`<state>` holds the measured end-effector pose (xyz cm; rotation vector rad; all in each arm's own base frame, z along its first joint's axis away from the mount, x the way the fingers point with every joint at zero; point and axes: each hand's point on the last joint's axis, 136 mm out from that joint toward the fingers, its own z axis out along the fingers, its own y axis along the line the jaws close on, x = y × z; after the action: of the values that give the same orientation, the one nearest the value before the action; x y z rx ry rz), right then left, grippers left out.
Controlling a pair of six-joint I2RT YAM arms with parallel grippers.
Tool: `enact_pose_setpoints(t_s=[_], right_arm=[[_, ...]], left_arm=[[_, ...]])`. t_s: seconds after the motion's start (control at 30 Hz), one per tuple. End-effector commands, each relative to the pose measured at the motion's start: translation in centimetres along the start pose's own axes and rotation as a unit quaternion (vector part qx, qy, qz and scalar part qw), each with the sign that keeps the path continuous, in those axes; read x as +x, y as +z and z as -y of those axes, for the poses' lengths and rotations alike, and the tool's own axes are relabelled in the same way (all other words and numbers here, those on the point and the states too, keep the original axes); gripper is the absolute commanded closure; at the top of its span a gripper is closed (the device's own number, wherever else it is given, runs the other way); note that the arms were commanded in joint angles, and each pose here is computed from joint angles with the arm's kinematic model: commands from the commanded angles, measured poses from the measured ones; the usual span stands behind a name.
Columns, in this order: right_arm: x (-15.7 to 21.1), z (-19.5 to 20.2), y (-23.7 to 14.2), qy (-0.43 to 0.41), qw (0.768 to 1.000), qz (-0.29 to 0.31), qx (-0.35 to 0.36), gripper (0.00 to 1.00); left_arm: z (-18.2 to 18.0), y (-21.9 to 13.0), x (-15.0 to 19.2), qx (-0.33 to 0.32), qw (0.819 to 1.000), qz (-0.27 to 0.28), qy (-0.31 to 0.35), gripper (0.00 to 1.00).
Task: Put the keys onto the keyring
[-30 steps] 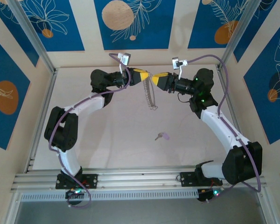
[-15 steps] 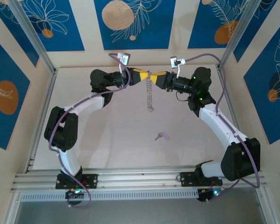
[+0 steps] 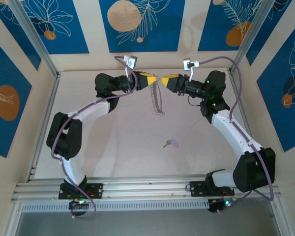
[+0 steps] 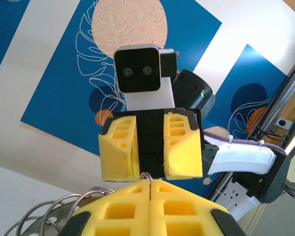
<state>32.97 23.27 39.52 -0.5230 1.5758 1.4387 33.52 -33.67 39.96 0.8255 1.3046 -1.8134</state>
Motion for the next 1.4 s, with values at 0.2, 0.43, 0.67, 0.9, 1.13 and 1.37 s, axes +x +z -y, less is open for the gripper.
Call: enact_pose_setpoints(t_s=[0.2, 0.43, 0.67, 0.9, 1.13, 1.37], right_arm=[[-0.1, -0.6, 1.5, -0.008, 1.000, -0.008, -0.018, 0.74], [-0.3, -0.7, 1.4, -0.012, 1.000, -0.004, -0.013, 0.76], [-0.8, -0.7, 1.1, -0.014, 1.000, 0.004, -0.011, 0.76], [-0.7, -0.7, 1.1, -0.015, 1.000, 0.002, -0.011, 0.99], [-0.6, 0.0, 0.4, -0.019, 1.000, 0.008, -0.001, 1.00], [-0.7, 0.1, -0.3, -0.028, 0.999, 0.021, -0.003, 1.00]], left_arm=[[2.5, -0.1, -1.1, 0.023, 0.999, 0.005, 0.039, 1.00], [2.4, -0.1, -1.0, 0.023, 0.999, 0.004, 0.038, 1.00], [2.4, 0.0, -1.0, 0.024, 0.999, 0.003, 0.036, 1.00], [2.4, 0.1, -0.9, 0.026, 0.999, 0.001, 0.034, 1.00], [2.1, -0.6, -1.8, 0.005, 0.999, 0.037, 0.035, 0.84], [1.6, -3.1, -2.3, -0.056, 0.991, 0.118, 0.037, 0.59]])
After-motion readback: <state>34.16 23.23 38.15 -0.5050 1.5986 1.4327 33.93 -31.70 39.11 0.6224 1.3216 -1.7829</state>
